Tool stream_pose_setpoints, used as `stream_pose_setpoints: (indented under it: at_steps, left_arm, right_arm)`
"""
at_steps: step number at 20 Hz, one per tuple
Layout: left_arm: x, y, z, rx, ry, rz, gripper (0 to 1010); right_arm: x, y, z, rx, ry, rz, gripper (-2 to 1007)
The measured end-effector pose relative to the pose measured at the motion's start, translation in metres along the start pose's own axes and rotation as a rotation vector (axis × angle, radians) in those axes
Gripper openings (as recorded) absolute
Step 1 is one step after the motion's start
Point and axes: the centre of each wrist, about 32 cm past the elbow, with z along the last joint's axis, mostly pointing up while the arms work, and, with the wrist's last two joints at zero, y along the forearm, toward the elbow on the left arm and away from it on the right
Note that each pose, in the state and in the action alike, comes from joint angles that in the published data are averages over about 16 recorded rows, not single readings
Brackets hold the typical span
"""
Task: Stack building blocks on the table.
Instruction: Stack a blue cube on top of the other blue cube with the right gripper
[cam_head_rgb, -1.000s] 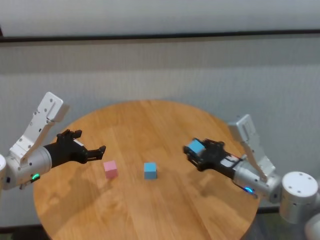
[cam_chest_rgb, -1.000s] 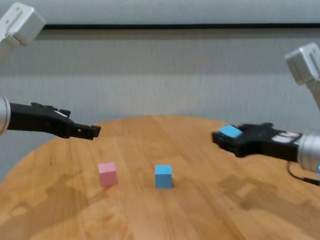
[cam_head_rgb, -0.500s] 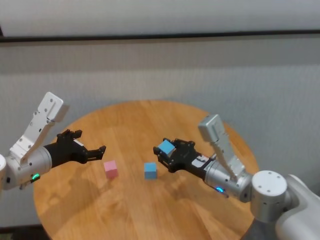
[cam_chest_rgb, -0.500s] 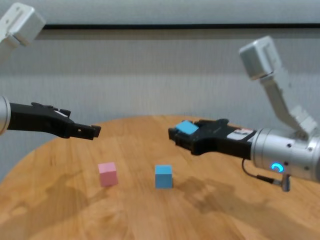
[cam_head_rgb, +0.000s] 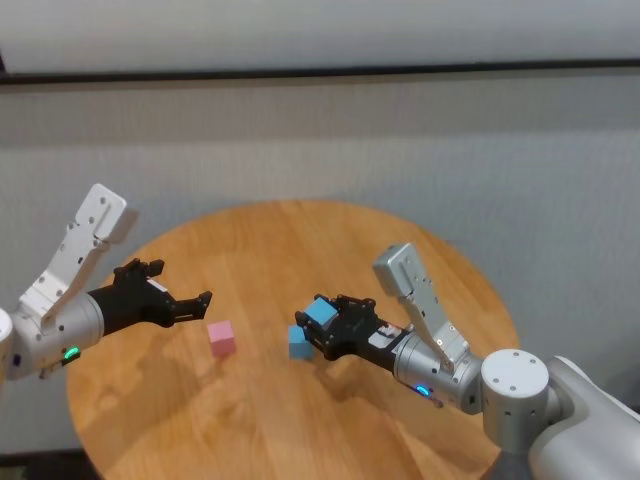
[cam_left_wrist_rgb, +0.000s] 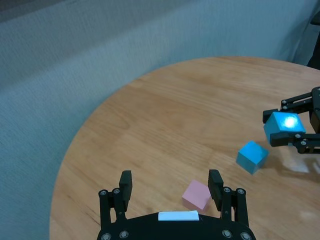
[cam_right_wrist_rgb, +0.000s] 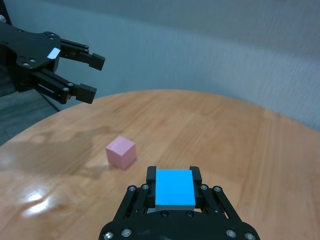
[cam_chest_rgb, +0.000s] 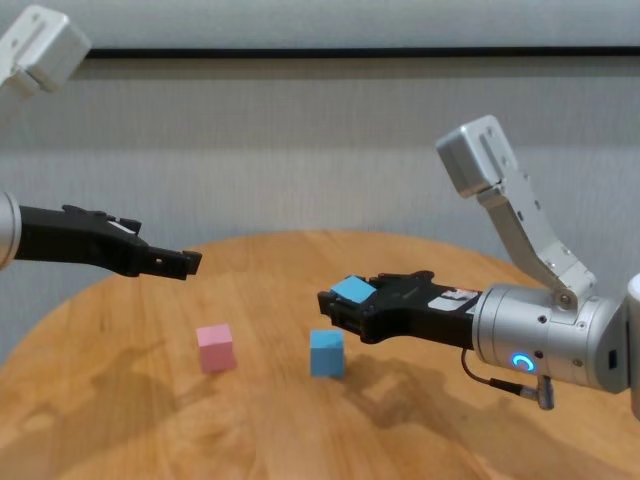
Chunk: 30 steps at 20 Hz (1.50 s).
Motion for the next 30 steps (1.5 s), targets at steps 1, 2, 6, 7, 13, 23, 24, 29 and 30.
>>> stream_pose_setpoints:
  at_steps: [1,2,6,7,13,23,24,29,30]
  left_arm:
    - [0.0,0.0,0.0,0.0,0.0,0.0,1000]
    - [0.0,0.0,0.0,0.0,0.0,0.0,1000]
    - [0.0,0.0,0.0,0.0,0.0,0.0,1000]
    - [0.0,0.0,0.0,0.0,0.0,0.0,1000]
    - [0.0,0.0,0.0,0.0,0.0,0.0,1000]
    - [0.0,0.0,0.0,0.0,0.0,0.0,1000]
    - [0.0,0.0,0.0,0.0,0.0,0.0,1000]
    - [0.0,0.0,0.0,0.0,0.0,0.0,1000]
    - [0.0,0.0,0.0,0.0,0.0,0.0,1000]
  right_arm:
    - [-0.0007,0.0011,-0.0005,-0.003,0.002,0.001,369]
    - [-0.0013,0.002,-0.001,-0.005,0.004,0.003,369]
    - [-0.0035,0.0056,-0.0024,-0.01,0.012,0.01,369]
    - [-0.0039,0.0064,-0.0027,-0.011,0.014,0.011,369]
    - [-0.0049,0.011,-0.005,-0.017,0.019,0.015,369]
    - [-0.0036,0.0193,-0.0094,-0.031,0.02,0.014,369]
    - [-0.0034,0.0202,-0.0098,-0.032,0.02,0.014,369]
    - [-0.0028,0.024,-0.011,-0.036,0.02,0.013,369]
    - [-0.0027,0.0247,-0.0111,-0.036,0.02,0.012,369]
